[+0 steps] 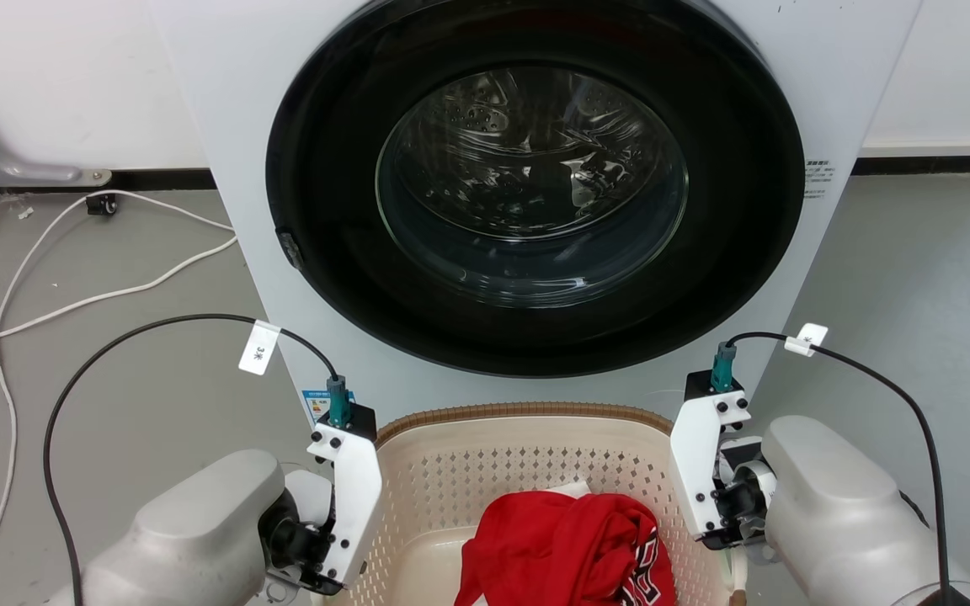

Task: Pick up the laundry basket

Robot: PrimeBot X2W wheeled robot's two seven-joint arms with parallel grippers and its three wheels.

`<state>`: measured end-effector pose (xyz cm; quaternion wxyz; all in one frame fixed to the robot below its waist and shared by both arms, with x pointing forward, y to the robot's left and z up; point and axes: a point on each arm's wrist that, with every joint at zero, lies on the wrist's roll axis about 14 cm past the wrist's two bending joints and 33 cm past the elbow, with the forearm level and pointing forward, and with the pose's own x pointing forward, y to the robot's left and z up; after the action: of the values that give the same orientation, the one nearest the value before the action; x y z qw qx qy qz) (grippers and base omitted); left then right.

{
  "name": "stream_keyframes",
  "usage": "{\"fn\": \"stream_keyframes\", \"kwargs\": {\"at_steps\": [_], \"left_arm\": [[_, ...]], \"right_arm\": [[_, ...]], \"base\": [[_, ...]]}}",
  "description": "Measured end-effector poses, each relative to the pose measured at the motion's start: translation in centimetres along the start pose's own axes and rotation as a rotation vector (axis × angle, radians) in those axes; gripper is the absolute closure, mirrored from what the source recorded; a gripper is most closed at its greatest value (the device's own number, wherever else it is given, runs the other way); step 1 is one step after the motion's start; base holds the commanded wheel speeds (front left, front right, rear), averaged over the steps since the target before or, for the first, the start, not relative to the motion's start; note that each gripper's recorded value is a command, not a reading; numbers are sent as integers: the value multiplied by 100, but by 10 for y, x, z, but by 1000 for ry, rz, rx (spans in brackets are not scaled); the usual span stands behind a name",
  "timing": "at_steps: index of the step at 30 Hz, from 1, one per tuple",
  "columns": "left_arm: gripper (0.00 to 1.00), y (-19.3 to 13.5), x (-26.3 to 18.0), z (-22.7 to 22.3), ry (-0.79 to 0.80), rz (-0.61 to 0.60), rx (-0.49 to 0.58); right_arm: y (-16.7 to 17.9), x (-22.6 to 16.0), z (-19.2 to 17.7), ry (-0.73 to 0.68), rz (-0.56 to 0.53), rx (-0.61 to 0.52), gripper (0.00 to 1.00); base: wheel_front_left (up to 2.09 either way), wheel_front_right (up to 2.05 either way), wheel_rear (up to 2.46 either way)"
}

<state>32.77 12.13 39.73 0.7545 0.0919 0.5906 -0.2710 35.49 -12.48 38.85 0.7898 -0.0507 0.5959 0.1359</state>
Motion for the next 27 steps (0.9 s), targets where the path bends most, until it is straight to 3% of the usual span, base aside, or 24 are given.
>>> {"fn": "stream_keyframes", "kwargs": {"at_steps": [27], "left_arm": [[100, 0, -2, 0, 6, 6, 5]], "right_arm": [[2, -1, 0, -2, 8, 5, 100]], "base": [[0, 0, 0]]}}
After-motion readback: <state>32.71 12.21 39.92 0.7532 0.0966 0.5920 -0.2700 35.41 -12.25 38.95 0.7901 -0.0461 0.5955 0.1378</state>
